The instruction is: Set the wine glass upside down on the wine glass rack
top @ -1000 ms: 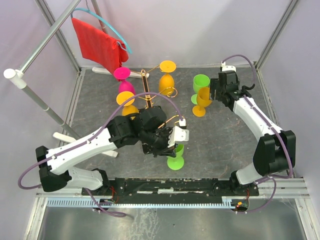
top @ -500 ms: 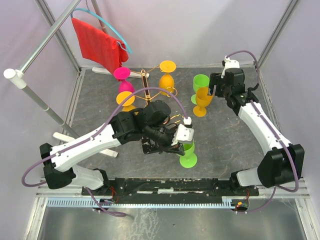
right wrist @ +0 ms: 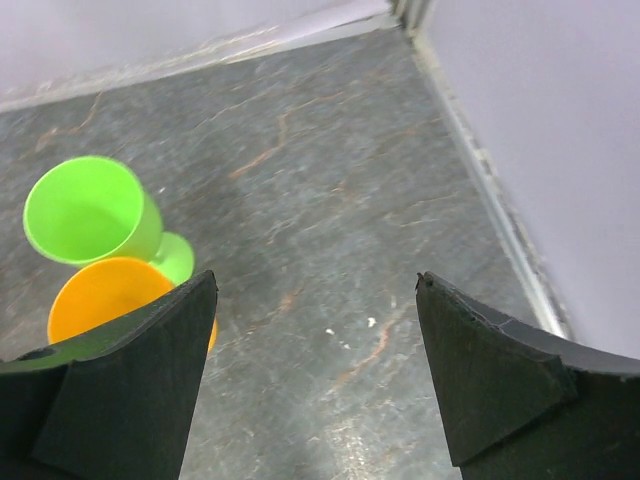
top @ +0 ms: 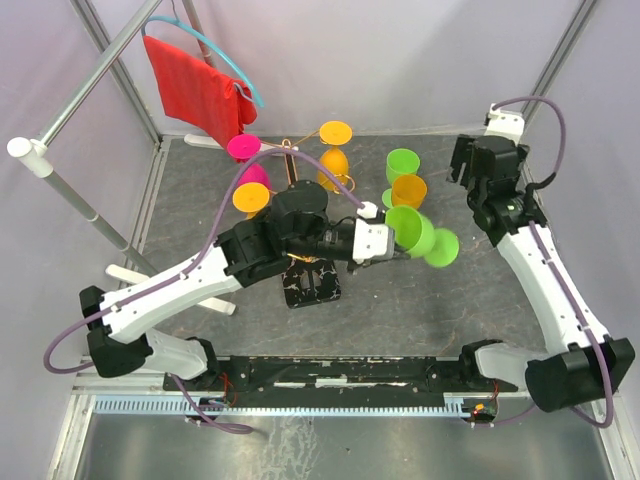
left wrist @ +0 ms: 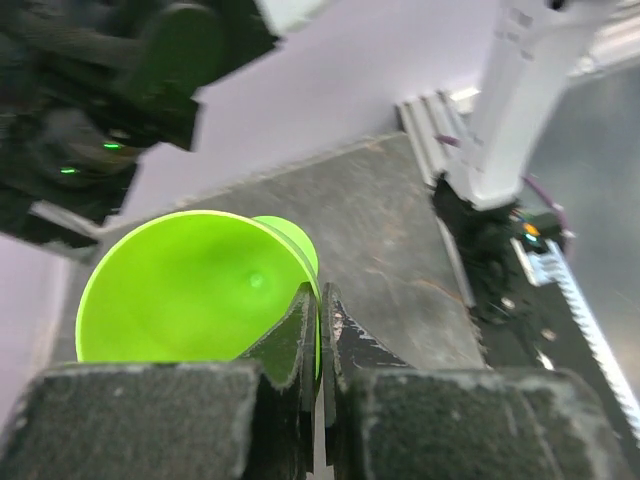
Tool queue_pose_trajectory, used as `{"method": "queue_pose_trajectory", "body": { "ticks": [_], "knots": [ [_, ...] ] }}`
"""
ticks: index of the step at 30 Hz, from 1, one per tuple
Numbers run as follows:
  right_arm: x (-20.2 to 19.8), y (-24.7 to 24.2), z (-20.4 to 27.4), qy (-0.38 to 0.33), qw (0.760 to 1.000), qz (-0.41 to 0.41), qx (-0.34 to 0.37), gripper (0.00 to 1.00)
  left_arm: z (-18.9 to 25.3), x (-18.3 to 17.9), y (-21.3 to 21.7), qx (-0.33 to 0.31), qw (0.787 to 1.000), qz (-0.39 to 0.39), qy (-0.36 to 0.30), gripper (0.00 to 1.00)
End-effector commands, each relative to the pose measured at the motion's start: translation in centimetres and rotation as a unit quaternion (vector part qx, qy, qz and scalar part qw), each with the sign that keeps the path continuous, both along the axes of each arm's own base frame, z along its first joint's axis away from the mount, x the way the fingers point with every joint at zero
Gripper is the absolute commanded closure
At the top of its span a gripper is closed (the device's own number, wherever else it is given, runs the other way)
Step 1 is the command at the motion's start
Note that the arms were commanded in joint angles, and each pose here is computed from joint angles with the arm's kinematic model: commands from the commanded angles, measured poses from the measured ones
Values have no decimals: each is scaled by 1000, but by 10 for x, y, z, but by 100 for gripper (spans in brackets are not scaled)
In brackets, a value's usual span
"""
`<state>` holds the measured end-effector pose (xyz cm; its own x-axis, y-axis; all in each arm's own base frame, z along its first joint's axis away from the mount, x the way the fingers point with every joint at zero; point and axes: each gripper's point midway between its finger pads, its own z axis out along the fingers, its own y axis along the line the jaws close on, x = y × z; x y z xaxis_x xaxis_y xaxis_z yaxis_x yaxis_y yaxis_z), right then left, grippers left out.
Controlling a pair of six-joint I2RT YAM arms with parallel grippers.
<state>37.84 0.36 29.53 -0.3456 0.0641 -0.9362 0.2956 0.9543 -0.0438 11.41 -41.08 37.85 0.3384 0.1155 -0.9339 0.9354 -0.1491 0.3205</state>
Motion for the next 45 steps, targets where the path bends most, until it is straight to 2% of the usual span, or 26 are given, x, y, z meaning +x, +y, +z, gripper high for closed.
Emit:
{"method": "queue_pose_trajectory", "body": {
  "ticks": [1,6,10,13,16,19,22,25,32,36,41,45],
  "knots": [
    [-28,-40,53,-55,993,-102,-27,12,69,55,-12,-108,985,96,-93,97],
    [-48,-57,72,-65,987,-140,-49,11,89,122,-4,-136,978,144,-71,97],
    [-54,-53,93,-105,986,-126,-24,10,108,174,12,-172,966,180,-76,97],
    [-50,-35,109,-132,988,-82,22,10,120,195,22,-200,956,195,-89,97],
    [-44,0,130,-182,978,0,105,11,125,208,30,-230,947,202,-94,97],
    [-40,40,149,-224,948,81,211,11,127,210,34,-267,937,200,-103,97],
    [-33,79,163,-251,902,156,316,12,133,206,37,-301,926,195,-116,97],
    [-27,101,170,-276,854,194,396,11,136,203,38,-321,920,189,-120,97],
    [-21,121,189,-315,759,232,521,12,140,192,54,-387,893,188,-129,97],
    [-22,125,205,-336,711,254,563,11,140,185,58,-400,889,178,-131,97],
    [-21,134,218,-335,669,278,603,12,142,180,64,-418,880,178,-135,97],
    [-16,139,213,-321,660,278,619,15,141,179,65,-426,876,176,-140,97]
  ]
}}
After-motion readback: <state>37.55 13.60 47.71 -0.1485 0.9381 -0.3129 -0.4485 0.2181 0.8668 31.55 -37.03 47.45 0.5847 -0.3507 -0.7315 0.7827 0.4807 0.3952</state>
